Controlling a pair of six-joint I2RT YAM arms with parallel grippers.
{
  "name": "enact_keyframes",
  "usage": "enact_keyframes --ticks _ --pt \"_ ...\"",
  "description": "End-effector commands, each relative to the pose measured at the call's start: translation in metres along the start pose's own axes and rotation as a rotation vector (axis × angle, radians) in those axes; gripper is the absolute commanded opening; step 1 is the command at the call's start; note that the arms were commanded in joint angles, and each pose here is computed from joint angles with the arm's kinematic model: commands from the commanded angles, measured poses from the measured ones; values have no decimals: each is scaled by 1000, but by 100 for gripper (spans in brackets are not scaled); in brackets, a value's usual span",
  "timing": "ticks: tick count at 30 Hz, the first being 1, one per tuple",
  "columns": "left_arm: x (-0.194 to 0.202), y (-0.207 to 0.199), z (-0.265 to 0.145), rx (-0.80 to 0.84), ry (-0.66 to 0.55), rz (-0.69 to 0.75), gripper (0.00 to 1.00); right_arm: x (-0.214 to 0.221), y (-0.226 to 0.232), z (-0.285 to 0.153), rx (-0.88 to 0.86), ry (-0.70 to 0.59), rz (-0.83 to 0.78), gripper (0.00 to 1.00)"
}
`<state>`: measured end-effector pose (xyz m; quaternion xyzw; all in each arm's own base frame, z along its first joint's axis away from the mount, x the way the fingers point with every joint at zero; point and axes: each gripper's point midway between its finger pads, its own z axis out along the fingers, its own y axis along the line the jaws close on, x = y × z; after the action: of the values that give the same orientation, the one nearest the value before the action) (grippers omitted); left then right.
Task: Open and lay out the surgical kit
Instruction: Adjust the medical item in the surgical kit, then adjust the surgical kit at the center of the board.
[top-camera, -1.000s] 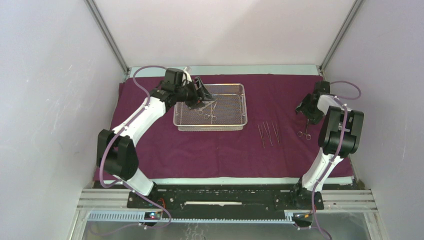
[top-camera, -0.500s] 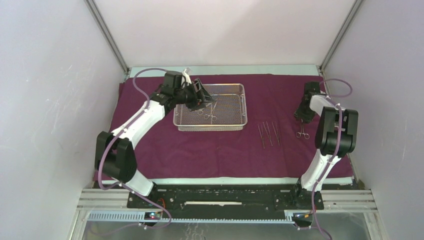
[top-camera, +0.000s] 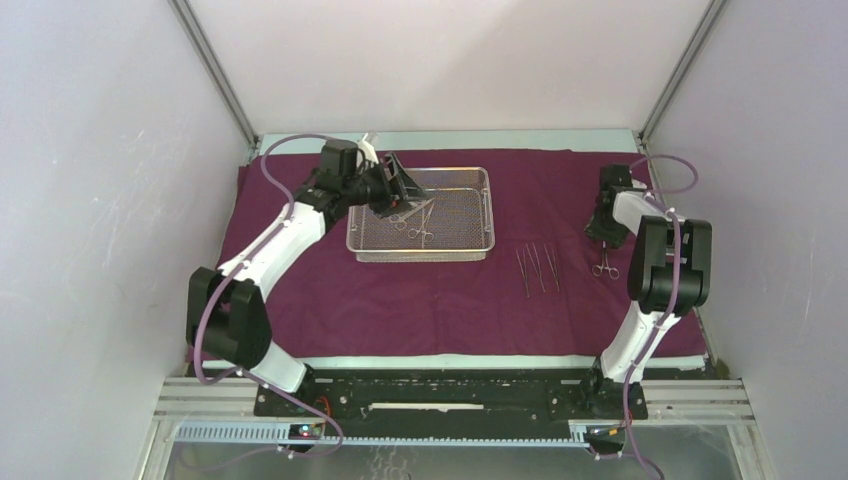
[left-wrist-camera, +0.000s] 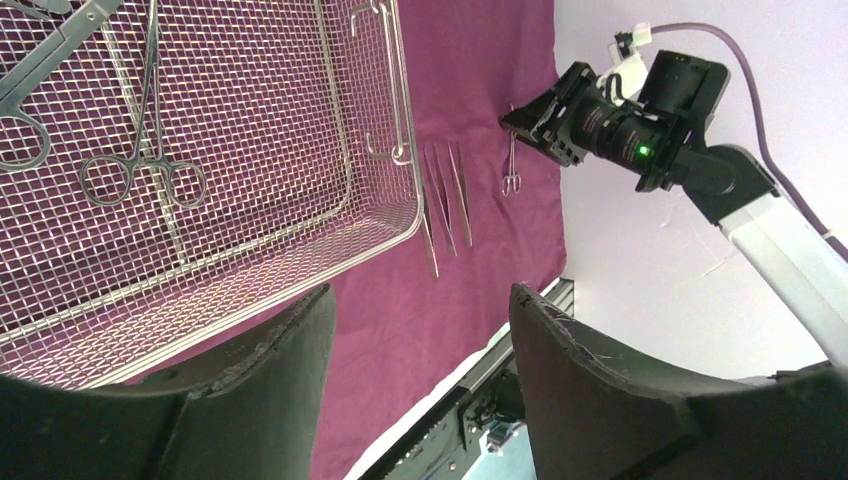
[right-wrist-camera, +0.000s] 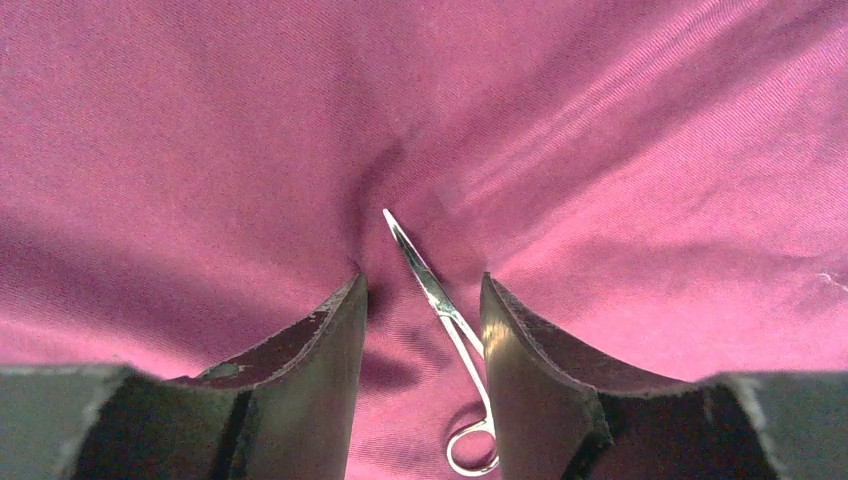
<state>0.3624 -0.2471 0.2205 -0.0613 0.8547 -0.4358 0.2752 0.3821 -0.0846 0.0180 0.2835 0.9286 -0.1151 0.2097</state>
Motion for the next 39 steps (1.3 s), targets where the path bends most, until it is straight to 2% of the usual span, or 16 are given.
enact_keyframes --ticks 1,4,7,12,17,26,30,34,39 --pt "-3 -11 -12 47 -26 8 69 57 -35 -6 115 166 -91 54" --pt "-3 -11 -13 49 -26 9 69 61 -41 -8 129 169 -79 61" --pt "-4 -13 -14 53 -29 10 69 59 -46 -7 114 169 -35 77" --pt "-5 -15 -14 57 -32 10 69 44 -47 -4 47 169 46 88" --pt "-6 -17 -15 62 -35 7 69 22 -40 -3 12 187 103 87" --pt "-5 -14 -14 57 -33 8 69 -52 -10 -52 -111 -87 147 87" --pt "-8 -13 -15 58 -39 7 69 -73 15 -42 -180 -102 145 72" --pt "-11 -10 -15 53 -43 2 69 -81 27 -17 -213 -38 167 44" --pt "-12 -10 -14 55 -42 1 69 -86 38 8 -249 17 205 32"
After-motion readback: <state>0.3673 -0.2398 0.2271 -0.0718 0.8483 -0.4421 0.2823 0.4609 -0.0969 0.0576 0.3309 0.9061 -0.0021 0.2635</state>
